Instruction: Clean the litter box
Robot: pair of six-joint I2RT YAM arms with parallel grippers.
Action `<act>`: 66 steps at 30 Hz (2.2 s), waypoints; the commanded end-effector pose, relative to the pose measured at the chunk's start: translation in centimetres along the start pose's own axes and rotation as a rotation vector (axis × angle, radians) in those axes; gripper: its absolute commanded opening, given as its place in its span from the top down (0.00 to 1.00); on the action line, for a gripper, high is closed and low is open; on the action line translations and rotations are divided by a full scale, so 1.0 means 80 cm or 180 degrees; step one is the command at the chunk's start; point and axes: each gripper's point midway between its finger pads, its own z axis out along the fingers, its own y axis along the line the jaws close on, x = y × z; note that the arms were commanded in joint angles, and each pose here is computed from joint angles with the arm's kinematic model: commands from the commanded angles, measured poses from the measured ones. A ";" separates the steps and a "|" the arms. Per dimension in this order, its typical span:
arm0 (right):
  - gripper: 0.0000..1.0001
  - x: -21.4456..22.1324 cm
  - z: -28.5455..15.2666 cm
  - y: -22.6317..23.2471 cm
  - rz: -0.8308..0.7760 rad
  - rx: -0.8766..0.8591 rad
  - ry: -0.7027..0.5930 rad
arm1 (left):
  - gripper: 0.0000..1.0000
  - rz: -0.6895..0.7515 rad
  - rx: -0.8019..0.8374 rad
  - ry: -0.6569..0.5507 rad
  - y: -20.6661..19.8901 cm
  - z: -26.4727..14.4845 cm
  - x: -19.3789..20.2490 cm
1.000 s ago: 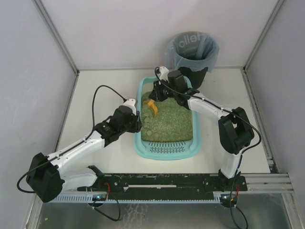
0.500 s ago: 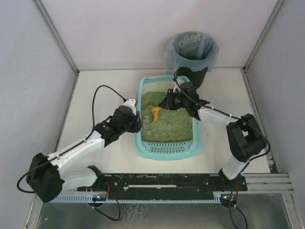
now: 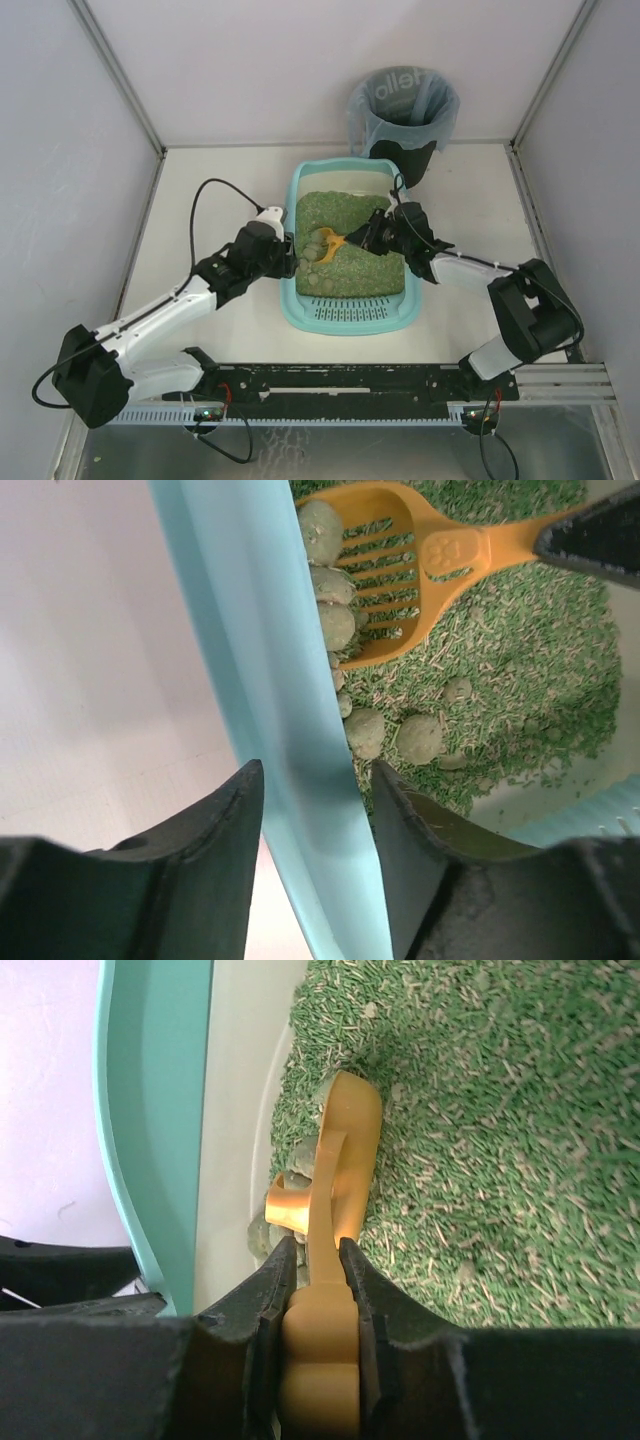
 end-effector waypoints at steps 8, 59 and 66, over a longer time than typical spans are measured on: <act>1.00 -0.055 -0.078 0.030 -0.0190 -0.0141 -0.0744 | 0.40 -0.0070 0.0158 -0.0820 -0.019 -0.081 -0.111; 1.00 -0.037 -0.047 0.009 -0.0642 0.0552 -0.0280 | 0.63 -0.0085 0.0291 -0.0044 -0.020 0.012 -0.049; 1.00 0.035 0.003 0.051 -0.0316 -0.0005 0.0265 | 0.70 -0.0056 0.0303 0.0051 -0.022 0.019 -0.043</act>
